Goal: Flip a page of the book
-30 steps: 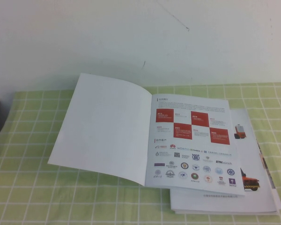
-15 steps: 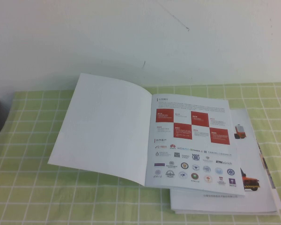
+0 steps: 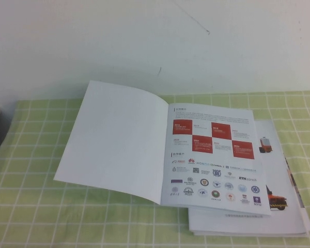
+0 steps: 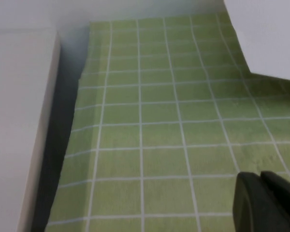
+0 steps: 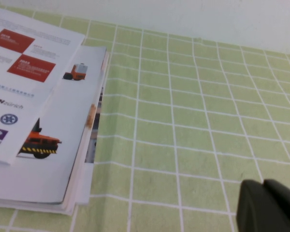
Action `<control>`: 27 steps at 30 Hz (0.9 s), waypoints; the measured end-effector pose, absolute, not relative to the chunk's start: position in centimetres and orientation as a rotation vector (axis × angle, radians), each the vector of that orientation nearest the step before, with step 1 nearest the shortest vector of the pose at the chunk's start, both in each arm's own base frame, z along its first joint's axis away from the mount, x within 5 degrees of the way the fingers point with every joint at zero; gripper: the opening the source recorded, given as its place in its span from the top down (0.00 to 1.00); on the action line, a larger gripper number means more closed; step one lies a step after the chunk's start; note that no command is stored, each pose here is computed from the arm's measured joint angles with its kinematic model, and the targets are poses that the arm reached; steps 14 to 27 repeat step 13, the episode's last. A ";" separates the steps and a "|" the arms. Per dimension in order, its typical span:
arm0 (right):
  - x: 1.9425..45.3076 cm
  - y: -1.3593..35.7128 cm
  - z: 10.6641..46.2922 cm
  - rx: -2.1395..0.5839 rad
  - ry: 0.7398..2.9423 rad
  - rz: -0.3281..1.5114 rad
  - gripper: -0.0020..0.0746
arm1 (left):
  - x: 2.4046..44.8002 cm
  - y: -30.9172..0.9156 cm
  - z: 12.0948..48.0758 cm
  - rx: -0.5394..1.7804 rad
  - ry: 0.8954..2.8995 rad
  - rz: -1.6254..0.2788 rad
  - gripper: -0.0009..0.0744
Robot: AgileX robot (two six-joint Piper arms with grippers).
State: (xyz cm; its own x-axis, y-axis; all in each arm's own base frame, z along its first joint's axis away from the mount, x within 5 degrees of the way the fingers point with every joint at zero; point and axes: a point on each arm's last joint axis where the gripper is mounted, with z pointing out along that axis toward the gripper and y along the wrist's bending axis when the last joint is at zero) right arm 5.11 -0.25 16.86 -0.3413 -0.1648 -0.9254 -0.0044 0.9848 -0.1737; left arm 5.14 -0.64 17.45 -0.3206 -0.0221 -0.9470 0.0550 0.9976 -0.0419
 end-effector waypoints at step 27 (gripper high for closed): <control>5.1 -0.2 16.9 -0.122 1.914 -0.164 0.98 | 5.3 -0.3 17.6 -0.042 1.856 -0.062 0.99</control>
